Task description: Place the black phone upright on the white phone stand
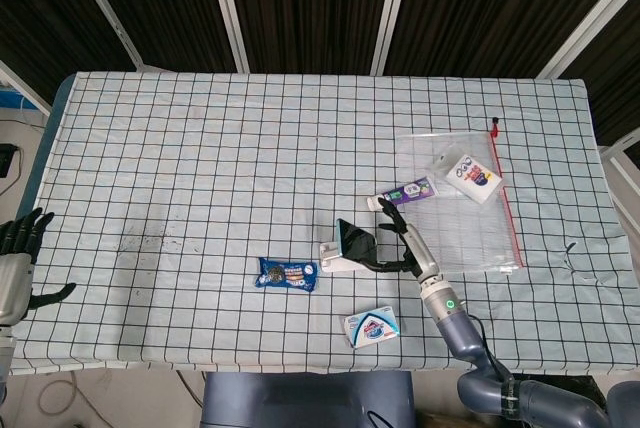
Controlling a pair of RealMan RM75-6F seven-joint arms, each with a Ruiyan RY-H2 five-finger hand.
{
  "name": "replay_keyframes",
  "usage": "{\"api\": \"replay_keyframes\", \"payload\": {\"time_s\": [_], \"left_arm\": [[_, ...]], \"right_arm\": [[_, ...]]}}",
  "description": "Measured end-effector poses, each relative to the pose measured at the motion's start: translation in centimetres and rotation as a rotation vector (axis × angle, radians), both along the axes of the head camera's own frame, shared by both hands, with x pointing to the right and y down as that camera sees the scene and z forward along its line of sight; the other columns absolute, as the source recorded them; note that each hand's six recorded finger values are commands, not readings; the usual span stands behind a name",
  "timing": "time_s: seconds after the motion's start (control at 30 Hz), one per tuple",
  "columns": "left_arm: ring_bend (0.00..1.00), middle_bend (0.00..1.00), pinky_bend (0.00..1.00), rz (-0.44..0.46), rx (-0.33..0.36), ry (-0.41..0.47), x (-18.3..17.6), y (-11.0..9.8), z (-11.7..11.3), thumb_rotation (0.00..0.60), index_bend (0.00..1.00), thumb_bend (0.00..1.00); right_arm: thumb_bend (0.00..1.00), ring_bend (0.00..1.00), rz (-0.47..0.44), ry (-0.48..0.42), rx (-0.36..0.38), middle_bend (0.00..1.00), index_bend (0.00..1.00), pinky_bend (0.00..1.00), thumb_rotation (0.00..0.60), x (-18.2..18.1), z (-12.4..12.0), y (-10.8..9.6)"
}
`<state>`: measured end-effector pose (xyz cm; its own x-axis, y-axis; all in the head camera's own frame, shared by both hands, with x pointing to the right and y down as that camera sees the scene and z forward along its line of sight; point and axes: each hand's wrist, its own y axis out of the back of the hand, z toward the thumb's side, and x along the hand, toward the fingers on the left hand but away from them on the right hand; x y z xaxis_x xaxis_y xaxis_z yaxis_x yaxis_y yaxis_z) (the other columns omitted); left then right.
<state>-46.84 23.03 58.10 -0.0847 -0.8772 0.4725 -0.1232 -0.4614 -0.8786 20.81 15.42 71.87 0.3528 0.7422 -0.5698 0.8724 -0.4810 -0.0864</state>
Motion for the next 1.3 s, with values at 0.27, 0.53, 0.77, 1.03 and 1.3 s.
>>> {"api": "replay_keyframes", "payload": {"time_s": [0.27,0.53,0.77,1.03,1.3], "left_arm": [[0.00,0.00,0.00,0.002,0.002,0.004,0.0,0.0,-0.1,0.600,0.00,0.00],[0.00,0.00,0.00,0.009,0.012,0.005,0.1,0.0,-0.4,0.600,0.00,0.00],[0.00,0.00,0.00,0.019,0.010,-0.025,-0.1,0.2,-0.5,0.600,0.00,0.00],[0.00,0.00,0.00,0.028,0.014,-0.074,-0.3,0.4,-0.8,0.600,0.00,0.00],[0.00,0.00,0.00,0.030,0.031,-0.094,-0.3,0.6,-0.9,0.600,0.00,0.00]], "right_arm": [[0.00,0.00,-0.036,0.084,0.032,0.01,0.00,0.16,0.600,2.0,-0.7,0.0],[0.00,0.00,-0.089,0.230,0.116,0.01,0.00,0.16,0.600,5.6,-3.5,-1.5],[0.00,0.00,-0.167,0.475,0.198,0.00,0.00,0.16,0.600,11.0,-7.2,-2.9],[0.00,0.00,-0.327,0.883,0.319,0.00,0.00,0.15,0.600,16.8,-10.9,-1.2],[0.00,0.00,-0.354,1.247,0.394,0.00,0.00,0.15,0.600,21.6,-14.5,2.3]]}}
